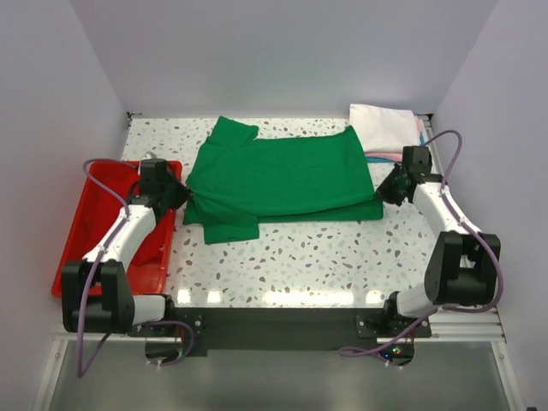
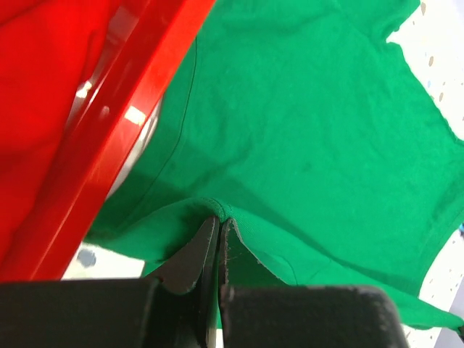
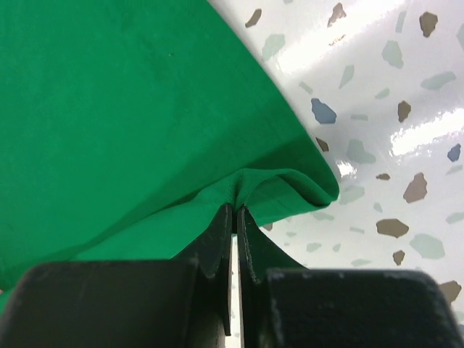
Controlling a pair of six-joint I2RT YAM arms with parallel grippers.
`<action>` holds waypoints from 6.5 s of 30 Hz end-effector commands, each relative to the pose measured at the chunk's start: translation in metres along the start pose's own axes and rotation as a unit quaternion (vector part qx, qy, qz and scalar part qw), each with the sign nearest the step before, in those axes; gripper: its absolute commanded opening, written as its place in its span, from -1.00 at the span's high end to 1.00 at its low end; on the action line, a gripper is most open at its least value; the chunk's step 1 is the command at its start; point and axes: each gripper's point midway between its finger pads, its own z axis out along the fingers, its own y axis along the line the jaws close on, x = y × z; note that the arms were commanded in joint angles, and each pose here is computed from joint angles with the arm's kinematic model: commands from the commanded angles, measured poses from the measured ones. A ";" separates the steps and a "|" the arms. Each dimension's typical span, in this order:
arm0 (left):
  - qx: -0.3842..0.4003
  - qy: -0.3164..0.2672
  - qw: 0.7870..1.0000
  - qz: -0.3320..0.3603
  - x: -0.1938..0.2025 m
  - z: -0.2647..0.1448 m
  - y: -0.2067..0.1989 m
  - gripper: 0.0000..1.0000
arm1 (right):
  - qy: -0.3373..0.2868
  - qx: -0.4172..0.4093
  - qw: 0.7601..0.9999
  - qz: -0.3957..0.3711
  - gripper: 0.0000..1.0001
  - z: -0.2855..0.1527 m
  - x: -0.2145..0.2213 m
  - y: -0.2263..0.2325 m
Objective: Fold and stack the t-shirts
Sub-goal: Fold the tshirt
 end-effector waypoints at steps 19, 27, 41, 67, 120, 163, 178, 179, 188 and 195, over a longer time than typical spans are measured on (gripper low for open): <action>0.029 -0.031 0.999 0.010 -0.056 0.058 -0.032 0.99 | 0.007 -0.034 0.998 0.053 0.81 0.051 -0.041 0.011; 0.024 -0.067 0.997 0.027 -0.075 0.028 -0.036 -0.40 | -0.018 -0.017 0.999 0.025 -0.54 0.026 -0.051 0.008; -0.083 -0.074 0.993 -0.030 0.019 -0.004 0.032 0.00 | -0.015 -0.002 1.000 0.025 -0.11 0.003 0.026 -0.040; -0.123 -0.052 0.991 -0.012 0.034 0.042 0.048 0.39 | 0.014 0.023 0.999 0.045 0.37 0.055 0.023 -0.044; 0.001 0.046 0.997 0.067 0.149 -0.047 0.060 0.23 | -0.041 -0.055 0.996 -0.054 0.03 -0.083 0.060 -0.035; 0.068 0.015 0.991 0.116 0.161 -0.049 0.011 0.35 | 0.043 -0.170 0.925 -0.337 0.03 -0.024 0.338 0.183; 0.082 -0.005 0.987 0.137 0.143 -0.065 -0.005 0.26 | 0.032 -0.177 0.931 -0.316 0.93 -0.025 0.335 0.201; 0.081 -0.009 0.987 0.138 0.139 -0.066 -0.007 0.25 | 0.030 -0.180 0.932 -0.315 0.99 -0.029 0.332 0.203; 0.069 -0.024 0.986 0.152 0.127 -0.069 -0.017 0.09 | 0.012 -0.222 0.930 -0.292 1.00 -0.070 0.279 0.249; 0.031 -0.030 0.990 0.136 0.112 -0.060 -0.012 0.22 | 0.050 -0.247 0.934 -0.255 1.00 -0.046 0.250 0.273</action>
